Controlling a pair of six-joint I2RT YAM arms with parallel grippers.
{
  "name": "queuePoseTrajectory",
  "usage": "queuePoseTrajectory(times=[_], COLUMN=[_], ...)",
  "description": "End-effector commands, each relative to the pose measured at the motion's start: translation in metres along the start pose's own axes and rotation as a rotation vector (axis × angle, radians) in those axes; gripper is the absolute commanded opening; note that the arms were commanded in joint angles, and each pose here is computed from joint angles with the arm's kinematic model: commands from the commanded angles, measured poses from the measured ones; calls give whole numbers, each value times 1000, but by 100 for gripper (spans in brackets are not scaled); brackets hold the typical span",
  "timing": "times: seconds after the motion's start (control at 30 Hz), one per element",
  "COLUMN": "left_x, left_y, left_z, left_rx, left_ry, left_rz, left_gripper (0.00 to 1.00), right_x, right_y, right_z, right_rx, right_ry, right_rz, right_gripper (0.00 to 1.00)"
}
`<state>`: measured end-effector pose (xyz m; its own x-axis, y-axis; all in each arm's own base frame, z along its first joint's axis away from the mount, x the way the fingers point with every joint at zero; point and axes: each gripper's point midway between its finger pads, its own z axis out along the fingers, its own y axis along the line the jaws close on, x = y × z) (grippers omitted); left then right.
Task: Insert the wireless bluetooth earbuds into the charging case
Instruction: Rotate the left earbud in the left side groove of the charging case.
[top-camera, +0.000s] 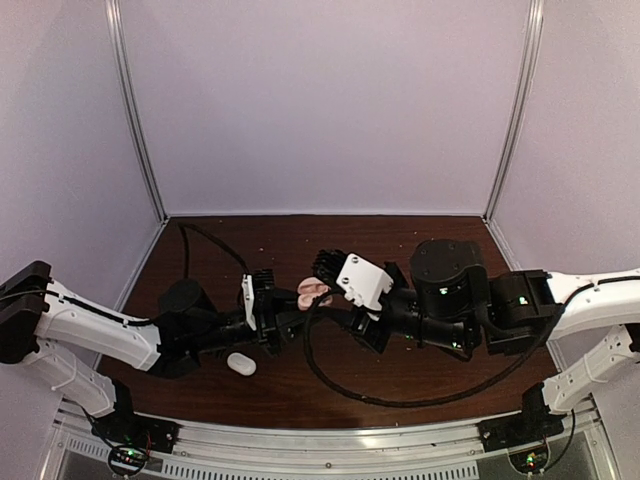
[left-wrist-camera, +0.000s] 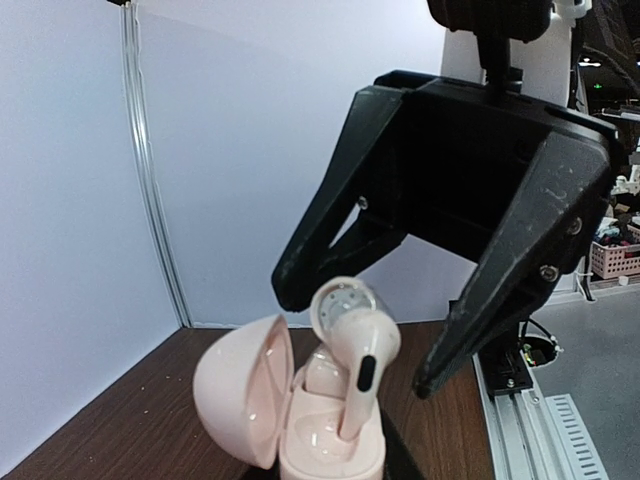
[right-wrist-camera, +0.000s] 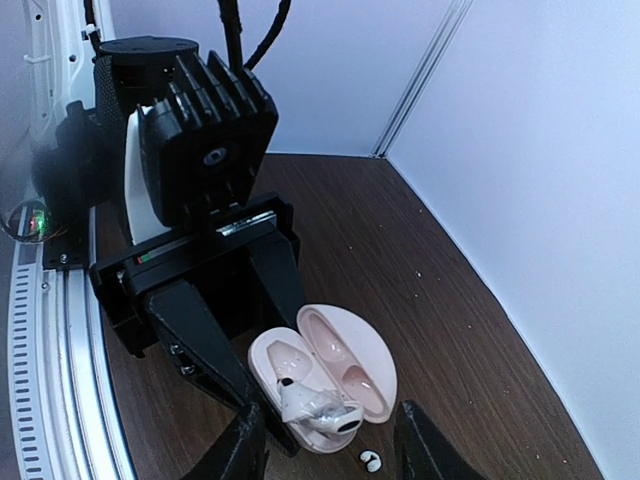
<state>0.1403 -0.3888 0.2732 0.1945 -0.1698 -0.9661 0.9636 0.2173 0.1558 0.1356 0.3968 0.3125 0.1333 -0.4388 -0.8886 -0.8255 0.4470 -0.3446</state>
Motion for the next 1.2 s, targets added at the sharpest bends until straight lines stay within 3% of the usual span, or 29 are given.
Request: queuePoseTrajectory(times=[0.0, 0.4, 0.57, 1.17], left_x=[-24, -22, -23, -20], left_y=[4, 5, 4, 7], left_z=[5, 5, 5, 9], left_rx=[2, -4, -1, -12], left_ry=[-82, -79, -81, -71], left_rz=[10, 11, 10, -15], left_gripper=[0, 0, 0, 0], right_x=[-5, -3, -5, -8], right_y=[0, 4, 2, -12], right_z=[-3, 2, 0, -11], right_rx=[1, -1, 9, 184], right_ry=[-13, 6, 1, 8], right_rz=[-9, -31, -31, -103], right_gripper=[43, 36, 42, 44])
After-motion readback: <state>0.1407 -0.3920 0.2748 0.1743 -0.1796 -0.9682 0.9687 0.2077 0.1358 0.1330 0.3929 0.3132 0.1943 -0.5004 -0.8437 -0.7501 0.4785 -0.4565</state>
